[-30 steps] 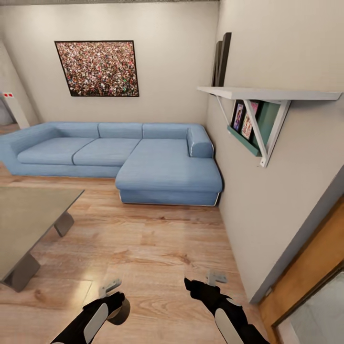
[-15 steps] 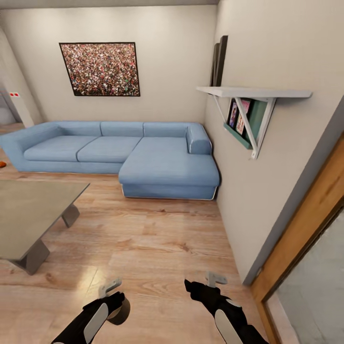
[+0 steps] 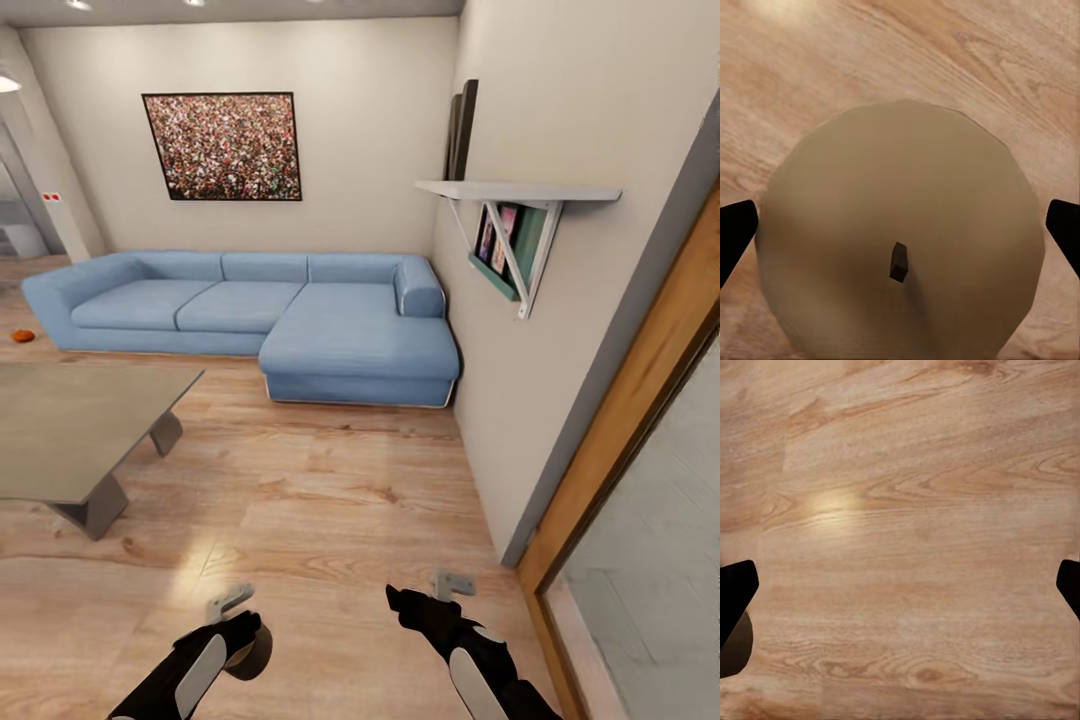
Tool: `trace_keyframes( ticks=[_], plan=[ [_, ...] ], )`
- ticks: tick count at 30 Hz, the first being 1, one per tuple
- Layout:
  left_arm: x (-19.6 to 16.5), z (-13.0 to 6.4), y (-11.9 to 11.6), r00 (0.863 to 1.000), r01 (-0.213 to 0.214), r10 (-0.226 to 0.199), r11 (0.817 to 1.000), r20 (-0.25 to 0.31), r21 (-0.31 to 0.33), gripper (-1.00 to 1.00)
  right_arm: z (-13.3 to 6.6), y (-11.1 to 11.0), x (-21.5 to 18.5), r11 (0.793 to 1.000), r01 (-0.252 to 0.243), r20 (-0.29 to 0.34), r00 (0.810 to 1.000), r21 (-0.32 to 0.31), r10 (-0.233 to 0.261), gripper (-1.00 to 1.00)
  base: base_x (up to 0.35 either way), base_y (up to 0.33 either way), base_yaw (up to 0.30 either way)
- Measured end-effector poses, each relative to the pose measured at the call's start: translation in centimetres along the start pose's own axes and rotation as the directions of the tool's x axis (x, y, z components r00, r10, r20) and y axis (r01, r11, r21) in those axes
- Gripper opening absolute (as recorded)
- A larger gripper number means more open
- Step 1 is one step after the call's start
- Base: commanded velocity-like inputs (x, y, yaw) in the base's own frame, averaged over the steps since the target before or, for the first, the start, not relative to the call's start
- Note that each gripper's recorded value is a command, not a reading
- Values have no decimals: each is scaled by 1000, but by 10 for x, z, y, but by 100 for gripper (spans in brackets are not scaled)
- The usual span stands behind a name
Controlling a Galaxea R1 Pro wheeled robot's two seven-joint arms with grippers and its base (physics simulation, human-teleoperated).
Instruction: Place each of the two pumpkins and all three candles from the living room inside a cabinet in the living room (use any cabinet), then make sure every cabinet is closed, and position the cauldron so it is next to a table in the living room.
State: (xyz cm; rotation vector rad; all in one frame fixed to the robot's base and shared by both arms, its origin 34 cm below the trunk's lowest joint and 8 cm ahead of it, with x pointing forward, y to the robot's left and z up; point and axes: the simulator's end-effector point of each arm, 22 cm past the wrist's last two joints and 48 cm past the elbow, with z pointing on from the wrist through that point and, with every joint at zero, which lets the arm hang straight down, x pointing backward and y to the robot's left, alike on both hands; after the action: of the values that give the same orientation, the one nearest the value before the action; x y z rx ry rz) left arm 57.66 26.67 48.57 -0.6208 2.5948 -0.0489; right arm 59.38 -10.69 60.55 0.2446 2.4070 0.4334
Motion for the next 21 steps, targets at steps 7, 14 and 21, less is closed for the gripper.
trace_keyframes(
  ticks=[7,14,21],
  plan=[
    [0,0,0,1000,-1,1,1000,0,-1,-100,0,0,0,1000,0,0,1000,0,0,100,-310,0,127],
    [0,0,0,1000,-1,1,1000,0,-1,-100,0,0,0,1000,1,0,1000,0,-1,100,-309,0,175],
    [0,0,1,1000,-1,1,1000,0,-2,-100,0,0,0,1000,0,0,1000,0,0,100,-240,0,203]
  ],
)
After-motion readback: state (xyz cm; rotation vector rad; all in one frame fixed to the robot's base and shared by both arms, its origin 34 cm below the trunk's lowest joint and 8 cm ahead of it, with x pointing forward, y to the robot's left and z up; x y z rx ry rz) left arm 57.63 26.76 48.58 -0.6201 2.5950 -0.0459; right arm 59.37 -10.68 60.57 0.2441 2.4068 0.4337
